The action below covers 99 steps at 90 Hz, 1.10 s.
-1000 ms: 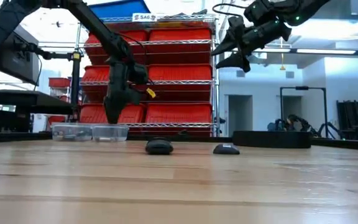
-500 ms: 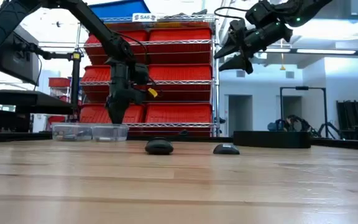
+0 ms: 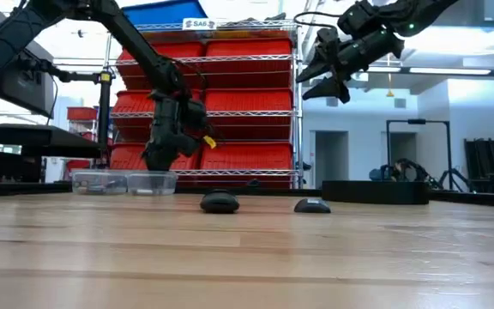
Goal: Insert battery
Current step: Insert the silver battery into the remote battery compartment
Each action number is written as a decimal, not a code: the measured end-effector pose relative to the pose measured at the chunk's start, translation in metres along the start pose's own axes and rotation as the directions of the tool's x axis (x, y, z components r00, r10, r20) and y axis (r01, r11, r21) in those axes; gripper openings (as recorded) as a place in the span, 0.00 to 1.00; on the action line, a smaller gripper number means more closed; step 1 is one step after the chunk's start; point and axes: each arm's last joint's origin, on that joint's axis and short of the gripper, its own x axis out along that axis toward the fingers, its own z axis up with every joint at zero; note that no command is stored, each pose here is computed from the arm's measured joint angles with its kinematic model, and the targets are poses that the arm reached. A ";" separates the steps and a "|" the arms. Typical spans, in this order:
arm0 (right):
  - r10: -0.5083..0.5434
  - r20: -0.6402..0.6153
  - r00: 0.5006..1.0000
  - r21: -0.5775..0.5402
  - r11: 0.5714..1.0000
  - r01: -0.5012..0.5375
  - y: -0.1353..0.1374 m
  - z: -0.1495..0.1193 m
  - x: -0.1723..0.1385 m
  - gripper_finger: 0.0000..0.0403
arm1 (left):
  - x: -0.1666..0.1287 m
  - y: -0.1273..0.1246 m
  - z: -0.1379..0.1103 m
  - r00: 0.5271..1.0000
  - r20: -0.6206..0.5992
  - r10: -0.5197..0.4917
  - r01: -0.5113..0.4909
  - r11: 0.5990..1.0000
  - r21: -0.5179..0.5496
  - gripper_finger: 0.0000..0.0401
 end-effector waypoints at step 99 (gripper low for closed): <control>-0.027 -0.008 1.000 0.006 1.000 0.027 -0.001 -0.001 0.000 0.56 | 0.020 -0.010 -0.002 0.997 -0.044 0.057 -0.055 0.998 0.040 0.30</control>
